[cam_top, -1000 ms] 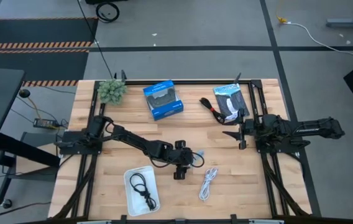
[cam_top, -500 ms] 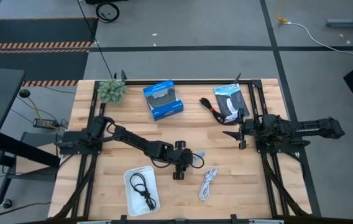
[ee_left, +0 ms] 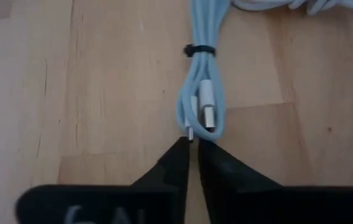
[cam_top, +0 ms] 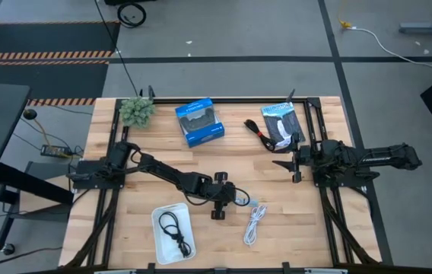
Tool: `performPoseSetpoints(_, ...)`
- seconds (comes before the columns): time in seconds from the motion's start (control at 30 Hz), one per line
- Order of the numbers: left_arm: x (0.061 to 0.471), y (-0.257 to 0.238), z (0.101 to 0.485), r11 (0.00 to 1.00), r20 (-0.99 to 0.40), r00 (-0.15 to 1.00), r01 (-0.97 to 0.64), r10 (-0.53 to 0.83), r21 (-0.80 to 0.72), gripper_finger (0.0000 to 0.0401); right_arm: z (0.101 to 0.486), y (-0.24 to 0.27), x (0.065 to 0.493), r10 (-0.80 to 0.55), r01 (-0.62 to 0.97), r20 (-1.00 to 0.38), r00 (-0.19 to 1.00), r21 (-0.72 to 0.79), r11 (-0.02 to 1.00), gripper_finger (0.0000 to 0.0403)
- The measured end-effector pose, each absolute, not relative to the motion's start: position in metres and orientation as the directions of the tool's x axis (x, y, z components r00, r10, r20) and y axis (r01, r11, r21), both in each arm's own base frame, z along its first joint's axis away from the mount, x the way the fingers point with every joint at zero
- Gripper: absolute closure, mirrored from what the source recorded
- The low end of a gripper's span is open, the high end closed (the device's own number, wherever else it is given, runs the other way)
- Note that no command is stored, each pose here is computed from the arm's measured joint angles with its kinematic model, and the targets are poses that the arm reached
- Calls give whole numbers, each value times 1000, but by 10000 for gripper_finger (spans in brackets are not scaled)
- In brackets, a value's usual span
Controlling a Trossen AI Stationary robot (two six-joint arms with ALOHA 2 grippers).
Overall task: Pick and place USB-C Cables
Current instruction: Put the light blue charger cable into the white bin
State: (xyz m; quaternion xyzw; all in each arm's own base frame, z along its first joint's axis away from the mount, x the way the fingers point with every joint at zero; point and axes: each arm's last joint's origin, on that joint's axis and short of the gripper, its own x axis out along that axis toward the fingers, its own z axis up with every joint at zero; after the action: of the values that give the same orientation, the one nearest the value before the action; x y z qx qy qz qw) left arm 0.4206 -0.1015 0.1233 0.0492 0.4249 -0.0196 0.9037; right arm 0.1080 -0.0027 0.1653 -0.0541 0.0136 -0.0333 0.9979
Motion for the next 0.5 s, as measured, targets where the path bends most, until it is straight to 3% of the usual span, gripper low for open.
performPoseSetpoints(0.17,421,-102,128,991,-759,651,98,3,88,395,165,-3,108,-68,66,-24,997,-109,992,234)
performPoseSetpoints(0.5,414,-100,131,994,-802,597,81,12,75,359,165,-3,108,-69,66,-24,997,-109,992,234)
